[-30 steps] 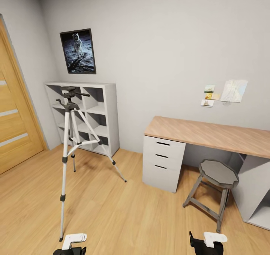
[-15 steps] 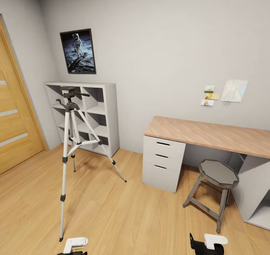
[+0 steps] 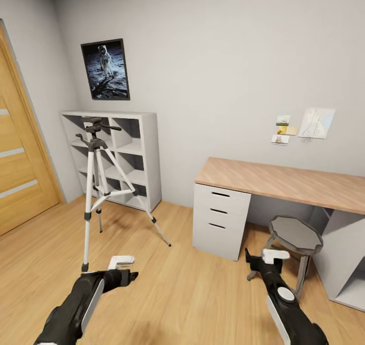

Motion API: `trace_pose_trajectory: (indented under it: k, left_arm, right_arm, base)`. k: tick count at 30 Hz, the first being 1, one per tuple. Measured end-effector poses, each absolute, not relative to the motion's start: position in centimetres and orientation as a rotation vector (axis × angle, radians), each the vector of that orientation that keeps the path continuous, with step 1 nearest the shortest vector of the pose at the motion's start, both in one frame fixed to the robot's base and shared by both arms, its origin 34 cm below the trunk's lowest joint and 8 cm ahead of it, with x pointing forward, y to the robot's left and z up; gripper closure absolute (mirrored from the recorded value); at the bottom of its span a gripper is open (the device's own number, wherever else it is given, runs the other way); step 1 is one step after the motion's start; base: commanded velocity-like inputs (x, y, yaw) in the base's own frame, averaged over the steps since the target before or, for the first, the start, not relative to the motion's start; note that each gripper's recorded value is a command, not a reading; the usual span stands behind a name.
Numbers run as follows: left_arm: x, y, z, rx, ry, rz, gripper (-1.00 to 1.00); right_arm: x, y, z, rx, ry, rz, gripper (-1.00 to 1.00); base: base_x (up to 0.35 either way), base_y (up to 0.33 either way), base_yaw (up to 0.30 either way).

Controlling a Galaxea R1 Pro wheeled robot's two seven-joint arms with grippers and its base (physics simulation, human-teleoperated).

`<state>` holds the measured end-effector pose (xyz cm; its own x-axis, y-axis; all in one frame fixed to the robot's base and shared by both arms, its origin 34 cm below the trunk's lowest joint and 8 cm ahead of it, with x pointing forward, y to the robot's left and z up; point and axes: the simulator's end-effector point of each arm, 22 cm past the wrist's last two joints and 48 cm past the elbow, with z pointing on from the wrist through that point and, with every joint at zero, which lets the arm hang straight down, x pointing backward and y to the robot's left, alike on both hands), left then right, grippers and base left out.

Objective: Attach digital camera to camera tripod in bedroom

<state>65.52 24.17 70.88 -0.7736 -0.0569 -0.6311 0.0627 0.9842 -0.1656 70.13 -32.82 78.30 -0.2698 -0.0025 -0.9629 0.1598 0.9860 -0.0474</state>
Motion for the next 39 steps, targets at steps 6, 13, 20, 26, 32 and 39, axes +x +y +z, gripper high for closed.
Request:
trace_pose_trajectory:
  k: [6, 13, 20, 26, 32, 39]
  left_arm:
    - [71.0, 21.1, 77.0, 0.101, 2.379, -0.480, -1.00]
    - [70.4, 17.8, 80.9, 0.310, 2.250, -0.764, -1.00]
    - [69.2, 20.8, 80.3, 0.351, 2.261, -0.806, -1.00]
    - [69.0, 21.2, 79.9, 0.351, 2.266, -0.810, -1.00]
    - [69.0, 21.3, 79.9, 0.353, 2.263, -0.805, -1.00]
    - [68.0, 22.9, 78.4, 0.302, 2.290, -0.809, -1.00]
  right_arm:
    - [76.1, -28.9, 85.1, -0.004, 1.767, 0.005, -1.00]
    - [76.3, -21.7, 88.0, -0.239, 1.710, 0.209, -1.00]
    - [76.2, -20.5, 89.1, -0.282, 1.685, 0.245, -1.00]
    - [76.2, -20.4, 89.1, -0.285, 1.683, 0.246, -1.00]
    - [76.2, -20.5, 89.1, -0.284, 1.684, 0.245, -1.00]
    - [76.8, -21.9, 91.7, -0.275, 1.623, 0.221, -1.00]
  base:
    - [0.000, 0.000, 0.000]
    - [0.000, 0.000, 0.000]
    - [0.000, 0.000, 0.000]
    - [0.000, 0.000, 0.000]
    - [0.000, 0.000, 0.000]
    - [0.000, 0.000, 0.000]
